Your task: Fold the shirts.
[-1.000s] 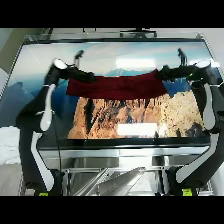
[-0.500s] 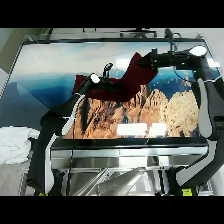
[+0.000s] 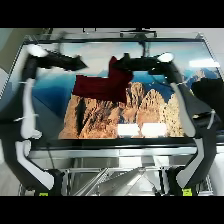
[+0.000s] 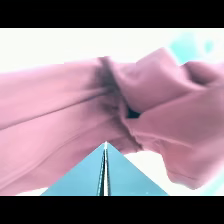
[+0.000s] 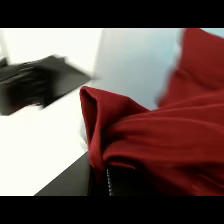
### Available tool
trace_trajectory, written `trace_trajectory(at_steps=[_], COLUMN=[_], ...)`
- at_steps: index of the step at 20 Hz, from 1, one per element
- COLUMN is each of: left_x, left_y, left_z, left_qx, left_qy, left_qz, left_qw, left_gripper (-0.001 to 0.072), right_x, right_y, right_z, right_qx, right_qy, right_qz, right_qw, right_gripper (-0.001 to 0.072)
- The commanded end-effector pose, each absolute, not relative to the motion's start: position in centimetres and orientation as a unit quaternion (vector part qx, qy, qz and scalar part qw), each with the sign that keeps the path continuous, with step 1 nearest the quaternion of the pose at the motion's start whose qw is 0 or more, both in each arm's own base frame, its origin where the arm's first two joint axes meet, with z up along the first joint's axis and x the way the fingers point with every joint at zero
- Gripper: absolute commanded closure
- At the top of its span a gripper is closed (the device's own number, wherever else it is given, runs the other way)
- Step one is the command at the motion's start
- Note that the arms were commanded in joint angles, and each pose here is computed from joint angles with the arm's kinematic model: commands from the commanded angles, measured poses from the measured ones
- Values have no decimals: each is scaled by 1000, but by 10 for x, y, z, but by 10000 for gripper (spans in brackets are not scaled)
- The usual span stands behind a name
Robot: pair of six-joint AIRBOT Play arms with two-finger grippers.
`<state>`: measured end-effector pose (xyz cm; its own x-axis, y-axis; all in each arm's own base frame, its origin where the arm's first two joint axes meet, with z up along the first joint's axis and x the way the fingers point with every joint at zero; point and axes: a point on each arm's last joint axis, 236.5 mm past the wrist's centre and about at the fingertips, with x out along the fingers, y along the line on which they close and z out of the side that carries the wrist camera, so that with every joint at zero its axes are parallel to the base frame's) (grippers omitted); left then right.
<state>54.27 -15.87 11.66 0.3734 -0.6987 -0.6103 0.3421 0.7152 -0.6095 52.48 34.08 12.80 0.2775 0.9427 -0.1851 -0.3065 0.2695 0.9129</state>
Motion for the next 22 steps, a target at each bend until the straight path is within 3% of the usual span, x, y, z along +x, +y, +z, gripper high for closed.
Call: trace_trajectory(at_steps=[1, 2, 3, 4, 5, 9, 11, 13, 15, 18, 19, 20, 22], left_x=[528, 529, 529, 530, 531, 526, 525, 525, 524, 519, 519, 520, 521], left_y=[-54, -36, -22, -9, 0, 9, 8, 8, 8, 5, 5, 3, -1], left_z=[181, 187, 188, 187, 184, 175, 174, 174, 174, 172, 172, 172, 172], left_qx=[-212, -206, -211, -215, -217, -207, -205, -205, -204, -203, -203, -203, -201], left_qy=[410, 397, 393, 391, 391, 401, 402, 402, 404, 413, 414, 413, 412], left_qz=[-272, -261, -250, -239, -233, -238, -240, -240, -242, -248, -248, -249, -252], left_qw=[844, 855, 860, 862, 864, 860, 859, 859, 858, 852, 852, 852, 852], left_gripper=[700, 700, 699, 692, 692, 693, 692, 693, 692, 692, 692, 693, 693], right_x=[546, 546, 540, 528, 516, 512, 524, 533, 544, 552, 553, 553, 549], right_y=[430, 459, 488, 515, 534, 537, 517, 499, 472, 393, 354, 312, 254], right_z=[122, 107, 81, 55, 36, 57, 86, 98, 97, 63, 41, 18, -17], right_qx=[478, 483, 481, 483, 473, 496, 486, 467, 429, 345, 314, 294, 272], right_qy=[295, 268, 257, 260, 256, 198, 166, 180, 226, 368, 424, 479, 543], right_qz=[424, 401, 373, 353, 356, 413, 440, 452, 454, 407, 365, 311, 243], right_qw=[710, 730, 751, 758, 764, 737, 737, 738, 748, 761, 767, 766, 756], right_gripper=[691, 670, 463, 129, 21, 23, 176, 182, 187, 185, 163, 51, 48])
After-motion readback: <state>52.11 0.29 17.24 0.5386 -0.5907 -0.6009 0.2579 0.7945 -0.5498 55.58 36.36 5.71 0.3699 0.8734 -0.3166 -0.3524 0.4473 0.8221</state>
